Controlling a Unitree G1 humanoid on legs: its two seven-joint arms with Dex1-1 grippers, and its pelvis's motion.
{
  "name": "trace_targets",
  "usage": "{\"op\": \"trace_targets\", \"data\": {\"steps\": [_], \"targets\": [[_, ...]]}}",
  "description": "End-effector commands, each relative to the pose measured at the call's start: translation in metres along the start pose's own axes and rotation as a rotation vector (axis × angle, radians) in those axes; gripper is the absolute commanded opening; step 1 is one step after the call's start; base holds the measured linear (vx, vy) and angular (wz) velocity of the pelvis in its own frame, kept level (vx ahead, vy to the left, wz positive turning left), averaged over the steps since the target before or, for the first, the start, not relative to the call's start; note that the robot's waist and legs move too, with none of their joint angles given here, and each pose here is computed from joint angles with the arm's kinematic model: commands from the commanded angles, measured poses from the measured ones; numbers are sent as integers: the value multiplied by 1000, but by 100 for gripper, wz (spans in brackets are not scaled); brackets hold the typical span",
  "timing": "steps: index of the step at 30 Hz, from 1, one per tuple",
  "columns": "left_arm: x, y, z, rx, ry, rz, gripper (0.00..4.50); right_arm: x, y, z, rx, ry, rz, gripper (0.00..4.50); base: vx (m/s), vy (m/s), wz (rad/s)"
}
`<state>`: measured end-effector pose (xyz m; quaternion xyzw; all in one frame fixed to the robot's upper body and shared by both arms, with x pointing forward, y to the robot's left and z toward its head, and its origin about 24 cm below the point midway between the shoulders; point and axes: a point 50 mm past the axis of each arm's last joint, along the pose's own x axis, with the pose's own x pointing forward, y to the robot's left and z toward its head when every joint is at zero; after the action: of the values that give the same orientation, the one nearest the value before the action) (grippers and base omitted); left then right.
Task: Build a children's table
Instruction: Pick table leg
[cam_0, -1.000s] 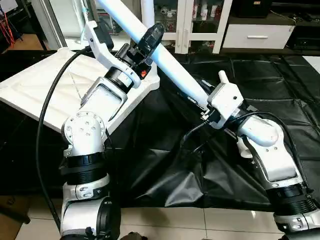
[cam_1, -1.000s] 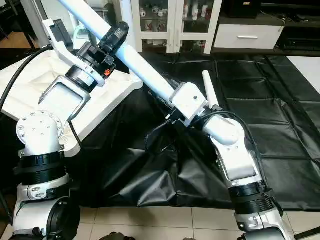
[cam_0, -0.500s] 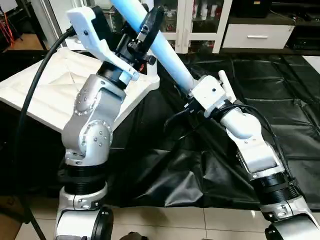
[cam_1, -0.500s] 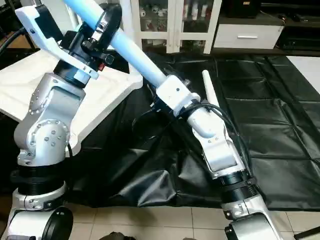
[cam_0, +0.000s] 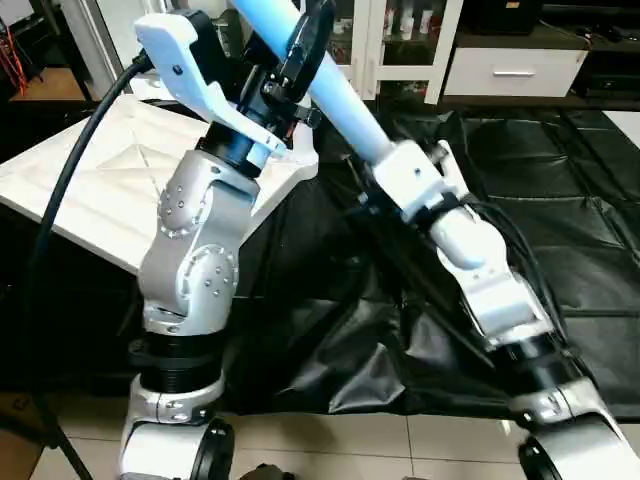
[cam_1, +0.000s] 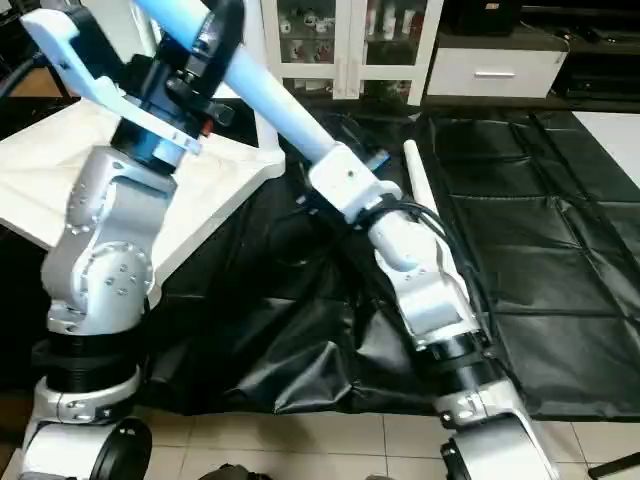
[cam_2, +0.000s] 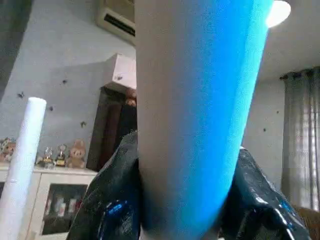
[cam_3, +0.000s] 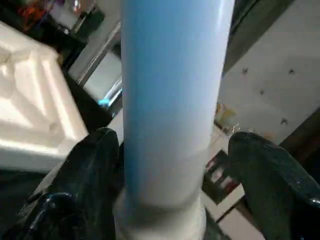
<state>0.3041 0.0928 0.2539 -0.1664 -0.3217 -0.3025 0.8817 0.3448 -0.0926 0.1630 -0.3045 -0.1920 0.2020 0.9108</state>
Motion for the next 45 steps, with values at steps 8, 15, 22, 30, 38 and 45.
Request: {"op": "trace_targets", "data": {"steps": [8,15,22,30,38,45], "targets": [[2,4,3,19,-41,34,164,7,7,7,-9,-22,9,391,0,0,0],[2,2,2,14,-51,26,164,7,6,0,3,17,-12,391,0,0,0],[2,-5,-1,-27,-47,1,164,9,7,2,14,10,-14,391,0,0,0],[2,-8,-1,-42,-47,-8,164,10,3,1,6,26,-34,391,0,0,0],[1,-8,-2,-56,-45,-15,164,11,0,-3,8,46,-47,391,0,0,0],[1,-8,-1,-58,-47,-15,164,9,0,-6,4,61,-52,344,0,0,0]]}}
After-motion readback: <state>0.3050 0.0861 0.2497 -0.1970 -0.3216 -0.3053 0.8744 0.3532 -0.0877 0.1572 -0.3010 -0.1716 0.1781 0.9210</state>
